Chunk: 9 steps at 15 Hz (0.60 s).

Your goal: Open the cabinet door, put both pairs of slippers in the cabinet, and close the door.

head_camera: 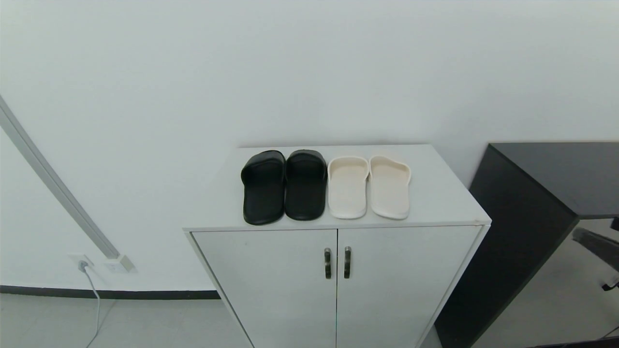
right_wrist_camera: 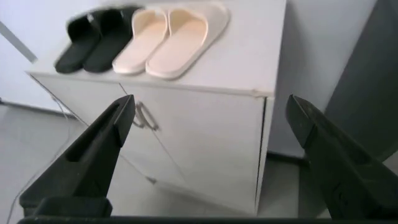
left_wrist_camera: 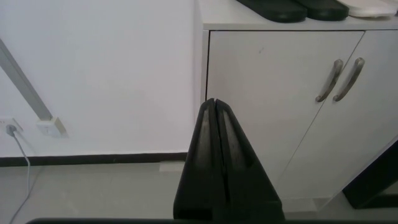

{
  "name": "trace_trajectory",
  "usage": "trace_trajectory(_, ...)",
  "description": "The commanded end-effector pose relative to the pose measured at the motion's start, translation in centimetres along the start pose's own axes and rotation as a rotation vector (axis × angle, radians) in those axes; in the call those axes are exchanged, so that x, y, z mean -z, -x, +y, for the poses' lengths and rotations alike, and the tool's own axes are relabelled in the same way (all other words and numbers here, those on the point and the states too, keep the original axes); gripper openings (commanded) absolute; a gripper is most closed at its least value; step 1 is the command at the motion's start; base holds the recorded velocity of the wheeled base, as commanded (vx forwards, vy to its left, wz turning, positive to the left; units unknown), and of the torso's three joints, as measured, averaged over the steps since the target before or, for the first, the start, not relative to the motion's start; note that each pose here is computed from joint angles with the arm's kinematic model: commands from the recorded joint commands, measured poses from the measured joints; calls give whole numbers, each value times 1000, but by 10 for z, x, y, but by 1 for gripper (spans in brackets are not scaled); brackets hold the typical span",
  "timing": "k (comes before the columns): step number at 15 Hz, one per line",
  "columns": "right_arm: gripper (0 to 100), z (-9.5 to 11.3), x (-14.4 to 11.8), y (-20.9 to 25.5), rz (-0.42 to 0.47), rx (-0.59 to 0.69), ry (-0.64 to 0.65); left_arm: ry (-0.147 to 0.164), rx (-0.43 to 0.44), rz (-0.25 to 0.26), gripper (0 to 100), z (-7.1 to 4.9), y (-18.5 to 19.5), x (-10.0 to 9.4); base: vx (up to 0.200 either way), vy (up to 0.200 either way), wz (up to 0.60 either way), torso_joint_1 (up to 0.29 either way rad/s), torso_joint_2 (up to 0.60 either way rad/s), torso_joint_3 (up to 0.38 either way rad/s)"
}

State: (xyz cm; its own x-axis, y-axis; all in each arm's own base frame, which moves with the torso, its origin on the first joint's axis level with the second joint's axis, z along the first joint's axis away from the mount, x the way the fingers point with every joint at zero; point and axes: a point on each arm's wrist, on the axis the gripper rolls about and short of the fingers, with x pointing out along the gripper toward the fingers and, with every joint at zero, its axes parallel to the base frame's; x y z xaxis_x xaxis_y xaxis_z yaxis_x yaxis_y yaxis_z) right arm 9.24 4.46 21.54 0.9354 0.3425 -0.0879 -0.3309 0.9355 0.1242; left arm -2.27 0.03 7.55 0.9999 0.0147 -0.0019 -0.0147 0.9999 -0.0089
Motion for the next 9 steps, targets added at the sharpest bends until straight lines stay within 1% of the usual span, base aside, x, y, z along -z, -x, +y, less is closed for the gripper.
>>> trace_trajectory(1, 100, 25, 3, -40, 116, -27, 15, 0, -1, 1, 0, 0, 0, 0, 0, 0, 0, 0, 0, 0)
trace_trajectory(2, 100, 32, 1, -47, 123, -28, 11, 0, -1, 1, 0, 0, 0, 0, 0, 0, 0, 0, 0, 0)
trace_trajectory(3, 100, 47, -5, -62, 131, -52, -10, -1, -1, 1, 0, 0, 0, 0, 0, 0, 0, 0, 0, 0)
trace_trajectory(5, 100, 65, -16, -88, 130, -80, -36, 0, -1, 1, 0, 0, 0, 0, 0, 0, 0, 0, 0, 0)
trace_trajectory(6, 100, 69, -18, -95, 133, -83, -34, 0, 1, 1, 0, 0, 0, 0, 0, 0, 0, 0, 0, 0)
trace_trajectory(9, 100, 93, -24, -144, 144, -82, -30, -1, 2, 3, 0, 0, 0, 0, 0, 0, 0, 0, 0, 0)
